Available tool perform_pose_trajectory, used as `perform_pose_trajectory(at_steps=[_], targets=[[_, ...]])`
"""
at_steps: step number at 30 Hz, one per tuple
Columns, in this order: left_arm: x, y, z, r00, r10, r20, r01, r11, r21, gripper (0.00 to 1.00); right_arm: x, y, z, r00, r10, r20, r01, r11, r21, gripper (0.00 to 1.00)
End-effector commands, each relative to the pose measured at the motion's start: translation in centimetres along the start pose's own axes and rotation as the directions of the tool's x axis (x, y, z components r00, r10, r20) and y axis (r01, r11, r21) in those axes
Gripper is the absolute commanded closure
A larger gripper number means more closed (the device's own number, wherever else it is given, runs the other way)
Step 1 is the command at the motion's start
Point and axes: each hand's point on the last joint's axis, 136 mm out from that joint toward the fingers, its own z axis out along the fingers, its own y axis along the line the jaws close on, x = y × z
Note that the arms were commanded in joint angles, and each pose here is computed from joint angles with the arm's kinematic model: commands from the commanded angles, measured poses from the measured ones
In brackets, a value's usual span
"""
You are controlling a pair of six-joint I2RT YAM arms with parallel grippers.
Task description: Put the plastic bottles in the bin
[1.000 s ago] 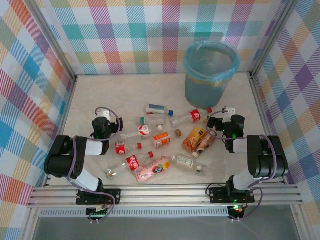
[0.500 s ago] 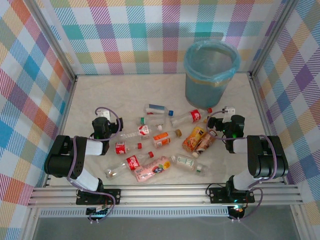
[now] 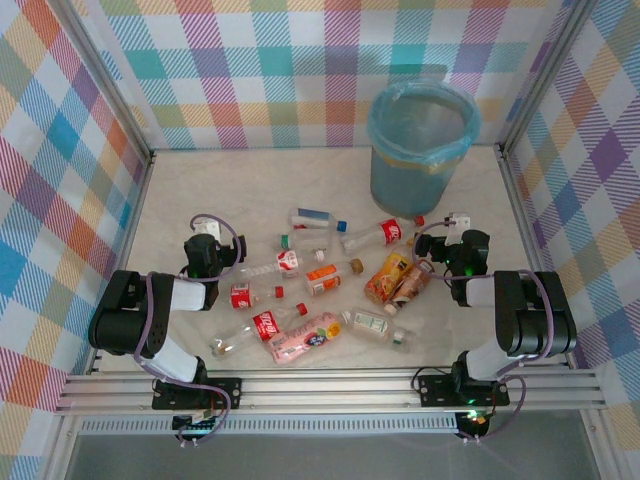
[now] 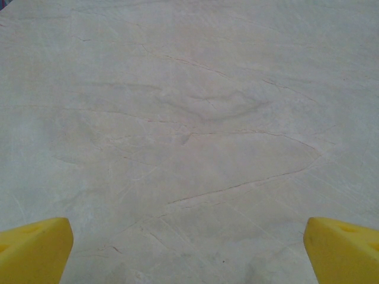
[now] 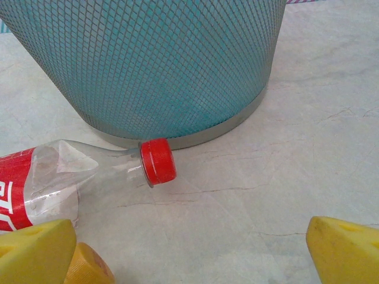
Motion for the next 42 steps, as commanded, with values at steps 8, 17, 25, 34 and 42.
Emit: perform_pose_trajectory(at_steps=[8, 17, 25, 34, 42], targets=[[-3.5, 0.5, -1.7, 0.997, -0.020, 0.068, 0.022, 0.999, -0.026, 0.01, -3.4, 0.4, -2.4, 0.998, 0.017, 0.066, -0.018, 1.000, 0.015, 0.00], [-9.2, 0.0, -7.4, 0.995, -0.032, 0.091, 0.036, 0.998, -0.049, 0.03, -4.3, 0.0, -7.3, 0.974, 0.208, -0.091, -0.196, 0.973, 0.123, 0.03], [-13.6, -6.0, -15.0, 0.995, 0.075, 0.062, -0.083, 0.988, 0.129, 0.07, -5.1, 3.8, -12.8, 0.880, 0.389, -0.273, -0.388, 0.920, 0.060, 0.12], [-9.7, -16.0, -25.1, 0.883, 0.468, -0.033, -0.388, 0.768, 0.509, 0.14, -7.3, 10.7, -18.5, 0.802, 0.366, -0.472, -0.487, 0.859, -0.161, 0.20], [0.6, -21.3, -30.2, 0.694, 0.714, -0.085, -0.470, 0.541, 0.697, 0.14, -8.1, 14.6, -21.1, 0.775, 0.232, -0.588, -0.457, 0.849, -0.267, 0.21]])
